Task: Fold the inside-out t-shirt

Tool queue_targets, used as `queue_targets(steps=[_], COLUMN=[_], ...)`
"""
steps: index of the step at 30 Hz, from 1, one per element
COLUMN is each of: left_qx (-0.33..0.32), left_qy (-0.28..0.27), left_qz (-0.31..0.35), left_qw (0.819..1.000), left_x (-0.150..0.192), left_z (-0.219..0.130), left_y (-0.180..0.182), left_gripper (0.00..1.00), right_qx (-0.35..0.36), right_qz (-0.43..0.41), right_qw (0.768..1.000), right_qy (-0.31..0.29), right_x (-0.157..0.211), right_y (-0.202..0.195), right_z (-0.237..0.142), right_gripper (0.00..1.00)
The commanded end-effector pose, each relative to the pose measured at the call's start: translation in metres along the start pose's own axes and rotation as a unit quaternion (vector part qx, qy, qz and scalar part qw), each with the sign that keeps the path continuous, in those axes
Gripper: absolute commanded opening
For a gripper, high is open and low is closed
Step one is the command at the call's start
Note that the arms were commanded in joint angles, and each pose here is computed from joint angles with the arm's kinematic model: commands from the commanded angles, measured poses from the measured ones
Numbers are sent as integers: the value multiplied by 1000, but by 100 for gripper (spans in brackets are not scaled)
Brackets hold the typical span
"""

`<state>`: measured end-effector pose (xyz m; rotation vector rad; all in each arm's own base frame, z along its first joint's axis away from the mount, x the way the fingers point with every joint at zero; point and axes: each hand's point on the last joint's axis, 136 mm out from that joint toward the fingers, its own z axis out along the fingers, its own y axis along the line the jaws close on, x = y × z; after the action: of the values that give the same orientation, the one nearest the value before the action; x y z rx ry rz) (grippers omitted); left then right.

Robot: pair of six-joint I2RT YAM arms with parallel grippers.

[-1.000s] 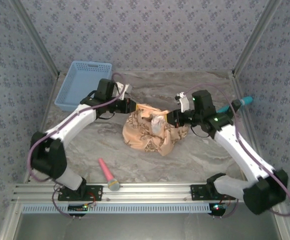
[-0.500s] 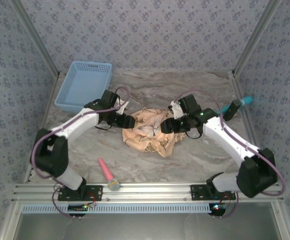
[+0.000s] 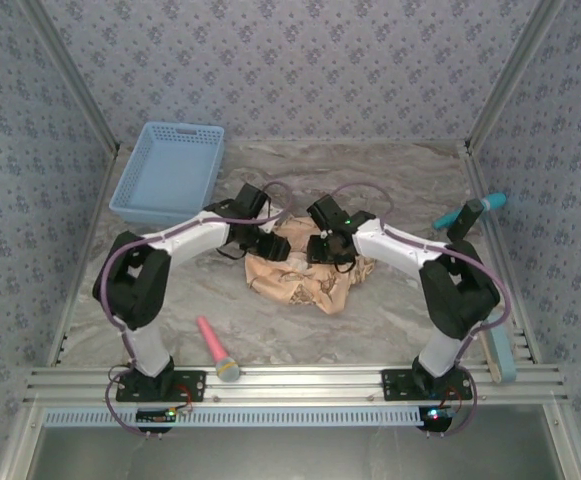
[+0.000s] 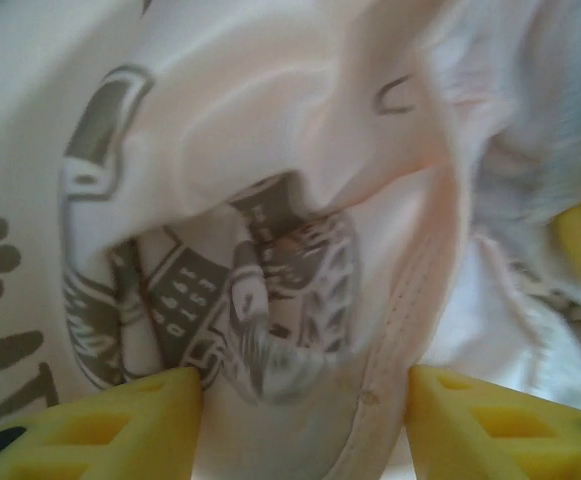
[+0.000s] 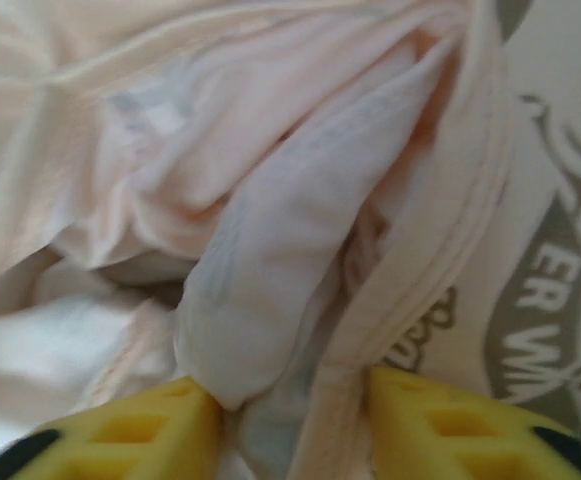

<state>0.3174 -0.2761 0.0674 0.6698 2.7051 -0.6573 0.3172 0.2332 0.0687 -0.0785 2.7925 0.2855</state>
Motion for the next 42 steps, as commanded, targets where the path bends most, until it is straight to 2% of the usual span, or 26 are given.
queue_targets(steps=[1,3,4,5,6,7,8,11,13,15,17,20,26,27,29,30,33,34,36,39,42], left_qx=[-39,-63,-71,-73,-76,-72,-64,-26,-4,-10,-19,-22,-42,-41,-42,-36,-25,-26,-24,-12,-10], left_qy=[5,9,6,-4,-17,-32,-43,-53,-46,-34,-23,-16,-31,-36,-45,-50,-68,-71,-70,-65,-76], left_qz=[-15,-19,-21,-19,-16,-11,-2,18,32,35,32,18,-3,-2,-7,-8,1,5,9,2,1], left_qw=[999,998,997,997,997,997,997,998,998,999,999,999,999,999,998,998,997,997,997,998,997], left_x=[-3,-5,-8,-12,-16,-20,-21,-17,-8,0,6,13,10,7,-1,-5,-12,-13,-12,-9,-7], left_z=[2,-6,-13,-23,-31,-40,-47,-54,-47,-37,-26,-12,2,3,0,-3,-12,-14,-15,-19,-28], left_y=[11,18,20,17,16,12,7,-8,-12,-5,2,8,20,20,23,22,18,18,21,23,22], left_gripper=[47,21,15,16,23,35,43,51,53,54,54,55,56,52,31,25,24,20,3,0,4], right_qx=[50,67,70,79,84,93,98,105,101,91,78,61,57,54,46,47,58,58,63,51,51], right_qz=[-24,-36,-34,-33,-34,-33,-31,-39,-57,-66,-71,-73,-73,-73,-70,-70,-66,-63,-58,-47,-63], right_qw=[996,994,993,993,992,991,990,990,989,989,991,992,993,994,993,993,992,991,991,992,992], right_qy=[-65,-83,-85,-82,-85,-89,-95,-89,-95,-91,-81,-80,-67,-65,-78,-80,-91,-99,-100,-103,-100], right_x=[-26,-26,-26,-22,-21,-20,-22,-13,-16,-20,-21,-29,-26,-24,-29,-29,-32,-35,-28,-29,-27], right_y=[-6,-8,-10,-15,-18,-21,-24,-32,-29,-27,-23,-12,-10,-9,-6,-6,-11,-11,-20,-23,-23], right_z=[-25,-37,-43,-46,-50,-54,-60,-60,-62,-60,-55,-51,-38,-37,-39,-39,-44,-48,-45,-46,-45], right_gripper=[33,27,26,26,26,26,23,20,26,37,44,48,50,49,50,50,50,50,50,50,50])
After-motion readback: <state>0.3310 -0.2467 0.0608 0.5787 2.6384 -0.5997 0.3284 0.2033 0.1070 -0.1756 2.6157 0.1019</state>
